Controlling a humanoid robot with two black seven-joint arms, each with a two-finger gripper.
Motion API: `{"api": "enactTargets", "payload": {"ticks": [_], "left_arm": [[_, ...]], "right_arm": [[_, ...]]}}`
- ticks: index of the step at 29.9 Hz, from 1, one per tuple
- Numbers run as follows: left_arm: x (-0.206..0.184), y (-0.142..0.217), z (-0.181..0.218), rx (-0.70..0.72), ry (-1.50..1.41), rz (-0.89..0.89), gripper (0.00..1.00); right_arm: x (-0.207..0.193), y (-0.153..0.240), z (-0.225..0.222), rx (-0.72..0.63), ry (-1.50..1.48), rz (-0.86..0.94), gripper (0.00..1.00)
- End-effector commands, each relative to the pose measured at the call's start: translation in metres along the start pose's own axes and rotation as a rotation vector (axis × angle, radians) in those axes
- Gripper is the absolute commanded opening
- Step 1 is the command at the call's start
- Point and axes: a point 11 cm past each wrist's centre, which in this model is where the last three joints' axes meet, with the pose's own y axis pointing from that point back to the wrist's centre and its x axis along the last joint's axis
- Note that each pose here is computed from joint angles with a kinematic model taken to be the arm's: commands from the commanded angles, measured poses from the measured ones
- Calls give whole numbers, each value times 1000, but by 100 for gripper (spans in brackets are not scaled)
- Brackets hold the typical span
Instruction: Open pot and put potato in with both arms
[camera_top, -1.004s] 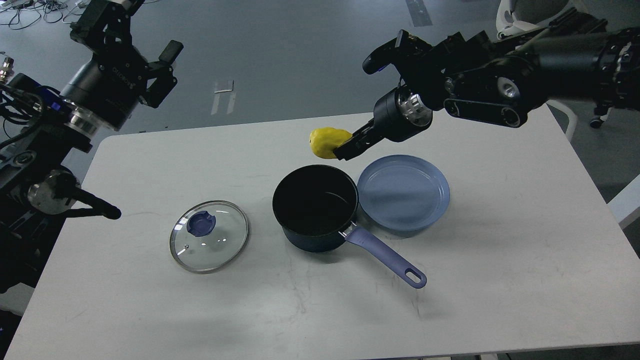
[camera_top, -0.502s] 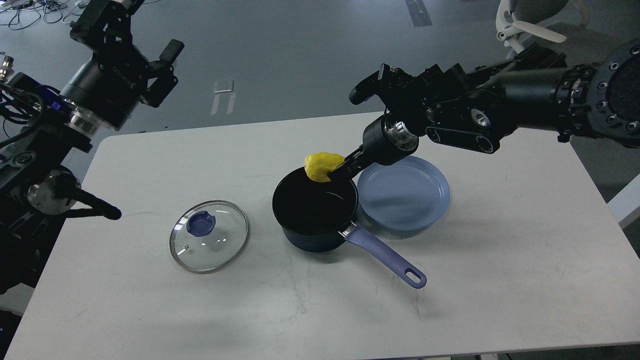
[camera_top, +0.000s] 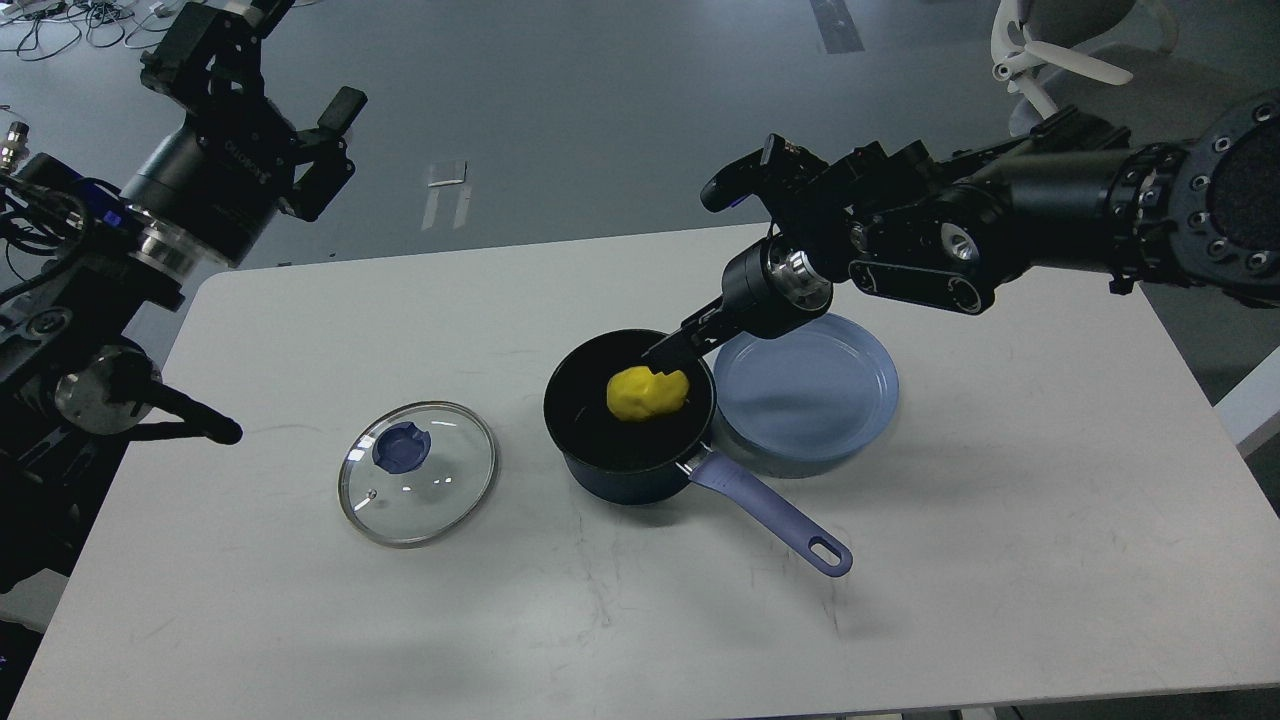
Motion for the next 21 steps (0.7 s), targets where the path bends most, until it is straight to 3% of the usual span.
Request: {"api": "enactTargets", "payload": {"ticks": [1, 4, 8, 9, 15, 21], "left_arm": [[0, 0, 0, 0, -1, 0, 98], [0, 0, 0, 0, 0, 0, 98], [0, 0, -1, 0, 1, 0, 98], [0, 0, -1, 0, 1, 0, 98], [-7, 5, -20, 16, 49, 10, 98], [-18, 7, -45, 3, 150, 46, 98]], "right_arm": [[4, 1, -1, 9, -19, 20, 98], [25, 6, -6, 34, -64, 101, 98], [75, 17, -40, 242, -282, 334, 98], [75, 17, -40, 243, -283, 335, 98], [67, 70, 39, 350, -693, 623, 100], [4, 90, 114, 491, -1170, 879, 100]]}}
